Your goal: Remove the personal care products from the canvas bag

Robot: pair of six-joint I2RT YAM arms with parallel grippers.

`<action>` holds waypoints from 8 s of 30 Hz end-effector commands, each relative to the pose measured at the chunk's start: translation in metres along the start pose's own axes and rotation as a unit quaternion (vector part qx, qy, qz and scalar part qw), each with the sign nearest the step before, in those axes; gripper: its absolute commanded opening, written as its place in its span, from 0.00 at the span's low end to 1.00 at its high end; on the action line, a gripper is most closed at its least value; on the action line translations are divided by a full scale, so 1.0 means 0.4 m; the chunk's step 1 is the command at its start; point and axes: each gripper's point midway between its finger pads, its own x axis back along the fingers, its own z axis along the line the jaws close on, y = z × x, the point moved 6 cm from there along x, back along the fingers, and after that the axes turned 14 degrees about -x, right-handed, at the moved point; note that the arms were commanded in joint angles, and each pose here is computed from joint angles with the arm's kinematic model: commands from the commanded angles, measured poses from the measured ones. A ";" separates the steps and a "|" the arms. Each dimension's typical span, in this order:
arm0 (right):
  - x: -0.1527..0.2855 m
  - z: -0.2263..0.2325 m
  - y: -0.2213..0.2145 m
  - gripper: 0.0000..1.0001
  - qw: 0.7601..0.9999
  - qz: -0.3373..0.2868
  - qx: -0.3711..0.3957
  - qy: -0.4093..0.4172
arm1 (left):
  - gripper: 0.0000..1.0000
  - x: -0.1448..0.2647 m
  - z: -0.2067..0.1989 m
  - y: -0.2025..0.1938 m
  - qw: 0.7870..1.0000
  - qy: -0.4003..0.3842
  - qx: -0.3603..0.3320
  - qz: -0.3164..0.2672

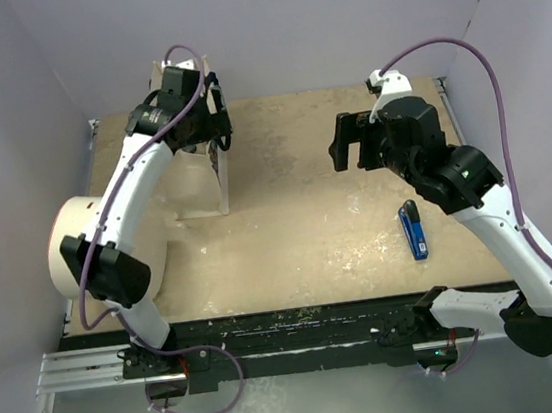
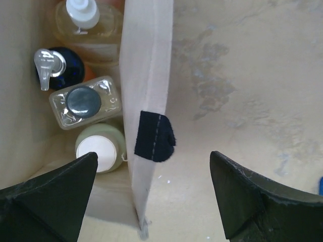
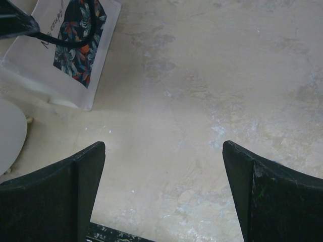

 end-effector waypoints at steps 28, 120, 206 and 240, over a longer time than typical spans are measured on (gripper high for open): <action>-0.029 0.055 -0.032 0.99 0.996 0.040 -0.015 0.079 | 0.00 0.238 -0.219 -0.278 0.946 -0.260 -0.034 0.189; -0.067 0.233 -0.242 0.91 0.916 0.206 0.151 0.310 | 0.93 0.379 -0.085 -0.774 0.920 -0.064 0.096 0.374; -0.141 0.378 -0.349 0.00 0.902 0.182 0.177 0.349 | 1.00 0.413 -0.054 -0.673 0.951 -0.030 0.094 0.293; -0.004 0.333 0.081 0.00 0.860 0.188 -0.277 0.386 | 0.99 0.513 -0.010 -0.419 0.993 -0.035 0.082 0.077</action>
